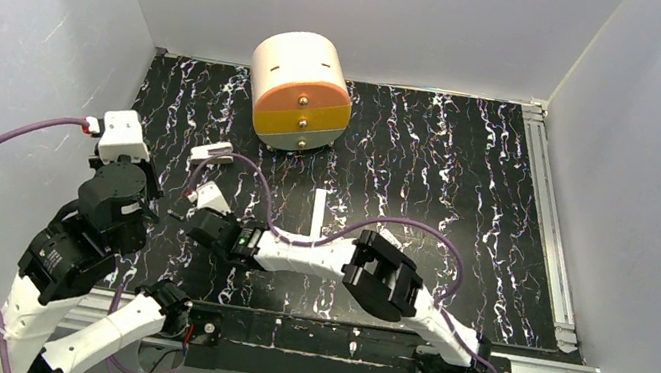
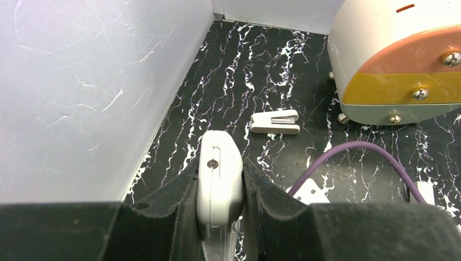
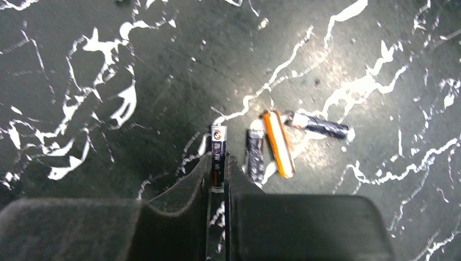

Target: Load the batteries into the remote control

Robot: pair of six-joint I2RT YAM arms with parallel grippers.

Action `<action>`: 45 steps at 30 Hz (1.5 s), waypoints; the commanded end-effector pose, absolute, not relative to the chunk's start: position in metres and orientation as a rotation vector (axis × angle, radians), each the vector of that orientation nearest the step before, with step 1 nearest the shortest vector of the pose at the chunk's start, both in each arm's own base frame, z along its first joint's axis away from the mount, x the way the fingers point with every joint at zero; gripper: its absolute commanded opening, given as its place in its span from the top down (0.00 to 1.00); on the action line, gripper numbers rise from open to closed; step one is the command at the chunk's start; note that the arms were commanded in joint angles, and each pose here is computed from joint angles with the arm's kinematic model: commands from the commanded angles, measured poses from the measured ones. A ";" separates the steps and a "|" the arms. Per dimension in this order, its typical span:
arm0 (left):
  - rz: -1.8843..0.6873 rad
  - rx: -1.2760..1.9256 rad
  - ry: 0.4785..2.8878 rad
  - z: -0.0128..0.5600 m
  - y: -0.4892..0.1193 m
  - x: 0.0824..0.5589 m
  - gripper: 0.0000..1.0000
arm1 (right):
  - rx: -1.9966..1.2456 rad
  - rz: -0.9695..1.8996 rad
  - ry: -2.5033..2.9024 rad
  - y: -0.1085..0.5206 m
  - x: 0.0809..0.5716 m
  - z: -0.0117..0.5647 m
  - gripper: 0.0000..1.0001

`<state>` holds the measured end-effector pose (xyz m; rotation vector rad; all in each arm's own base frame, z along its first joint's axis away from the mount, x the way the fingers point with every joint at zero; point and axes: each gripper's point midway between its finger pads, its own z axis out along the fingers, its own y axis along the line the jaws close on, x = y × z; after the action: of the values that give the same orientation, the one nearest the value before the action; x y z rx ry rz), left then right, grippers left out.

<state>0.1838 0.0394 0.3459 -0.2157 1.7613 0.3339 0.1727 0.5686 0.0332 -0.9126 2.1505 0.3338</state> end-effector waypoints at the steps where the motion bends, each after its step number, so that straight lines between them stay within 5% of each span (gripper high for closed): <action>1: 0.311 -0.212 1.753 0.356 0.036 0.185 1.00 | -0.771 0.432 2.092 0.566 0.180 0.088 0.87; 6: 0.148 -0.066 1.833 0.344 -0.004 0.199 1.00 | -0.561 0.509 2.094 0.526 0.204 0.132 0.87; 11: -0.282 0.284 1.942 0.322 -0.100 0.203 1.00 | -0.356 0.444 2.130 0.444 0.231 0.155 0.87; 18: -0.901 0.503 1.869 0.316 -0.207 0.187 1.00 | -0.206 0.190 2.289 0.312 0.233 0.129 0.86; 25: -1.271 0.598 1.783 0.314 -0.262 0.180 1.00 | -0.206 0.066 2.429 0.255 0.207 0.089 0.85; 36: -1.149 0.606 1.801 0.282 -0.261 0.202 1.00 | -0.242 0.004 2.567 0.248 0.195 0.037 0.83; 45: -0.946 0.473 1.901 0.257 -0.237 0.226 1.00 | -0.285 -0.041 2.615 0.248 0.196 0.028 0.71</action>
<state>0.2155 -0.2506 0.2634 0.5187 1.8895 -1.0498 0.1909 0.2427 0.0229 -0.2800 2.6084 -0.0459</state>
